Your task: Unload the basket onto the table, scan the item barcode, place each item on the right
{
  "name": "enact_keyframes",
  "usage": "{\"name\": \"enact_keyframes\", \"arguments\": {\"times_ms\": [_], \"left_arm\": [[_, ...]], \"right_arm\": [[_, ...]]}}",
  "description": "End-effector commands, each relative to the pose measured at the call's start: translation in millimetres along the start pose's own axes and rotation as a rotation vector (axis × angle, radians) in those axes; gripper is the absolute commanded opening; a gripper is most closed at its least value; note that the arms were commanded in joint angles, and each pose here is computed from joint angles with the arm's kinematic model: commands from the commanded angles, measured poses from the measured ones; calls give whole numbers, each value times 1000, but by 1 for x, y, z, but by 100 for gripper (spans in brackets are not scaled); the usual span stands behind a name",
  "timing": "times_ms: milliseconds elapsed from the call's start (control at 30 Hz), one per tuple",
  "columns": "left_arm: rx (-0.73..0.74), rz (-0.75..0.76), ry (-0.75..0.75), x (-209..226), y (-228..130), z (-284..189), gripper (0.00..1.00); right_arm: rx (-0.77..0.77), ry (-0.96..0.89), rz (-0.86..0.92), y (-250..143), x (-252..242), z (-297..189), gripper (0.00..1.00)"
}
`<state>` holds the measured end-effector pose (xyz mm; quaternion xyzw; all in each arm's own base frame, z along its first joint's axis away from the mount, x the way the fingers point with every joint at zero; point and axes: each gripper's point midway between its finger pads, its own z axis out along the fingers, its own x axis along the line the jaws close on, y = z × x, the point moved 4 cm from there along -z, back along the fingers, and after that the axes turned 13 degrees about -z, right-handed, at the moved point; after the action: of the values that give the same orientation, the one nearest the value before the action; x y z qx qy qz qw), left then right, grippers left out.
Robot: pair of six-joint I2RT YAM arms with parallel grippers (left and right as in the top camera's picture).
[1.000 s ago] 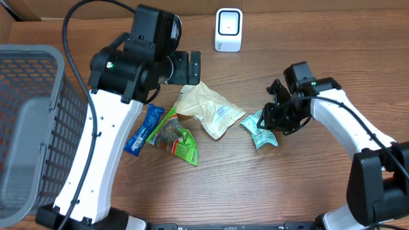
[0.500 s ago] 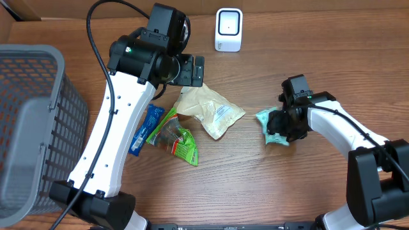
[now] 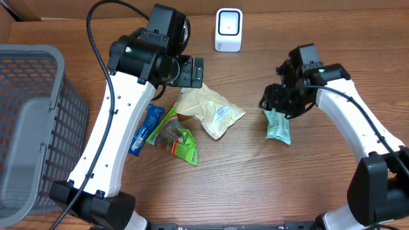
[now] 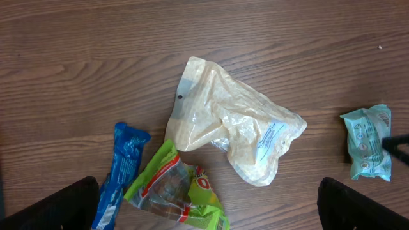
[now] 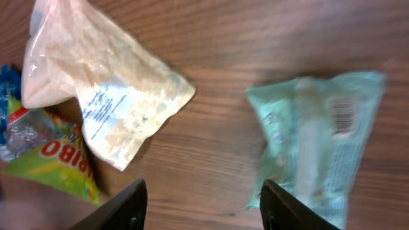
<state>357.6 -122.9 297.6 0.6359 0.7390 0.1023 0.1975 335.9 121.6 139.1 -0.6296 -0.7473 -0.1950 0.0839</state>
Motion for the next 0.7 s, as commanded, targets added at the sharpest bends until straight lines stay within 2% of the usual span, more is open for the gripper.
{"name": "enact_keyframes", "arguments": {"times_ms": [0,167,233,300,400,500,533,600,667], "left_arm": [[-1,-5,15,2,2,3,100],[0,-5,15,2,2,3,100],[0,-5,15,2,2,3,100],[0,-5,15,2,2,4,100],[0,-5,15,2,2,4,100],[0,-5,15,2,2,3,100],[0,-5,15,2,2,3,100],[0,-5,15,2,2,3,100],[0,-5,15,2,2,3,100]], "right_arm": [[43,40,-30,-18,8,21,57],[96,9,-57,-47,-4,51,58],[135,-122,-42,-59,-25,54,58],[165,-334,-8,-66,-57,45,58],[123,-437,81,-59,-78,34,56],[32,-367,124,-34,-81,23,53],[-6,-261,124,-18,-69,13,52],[-29,-166,74,-4,-57,-1,52],[-62,-115,21,12,-52,-27,58]]}}
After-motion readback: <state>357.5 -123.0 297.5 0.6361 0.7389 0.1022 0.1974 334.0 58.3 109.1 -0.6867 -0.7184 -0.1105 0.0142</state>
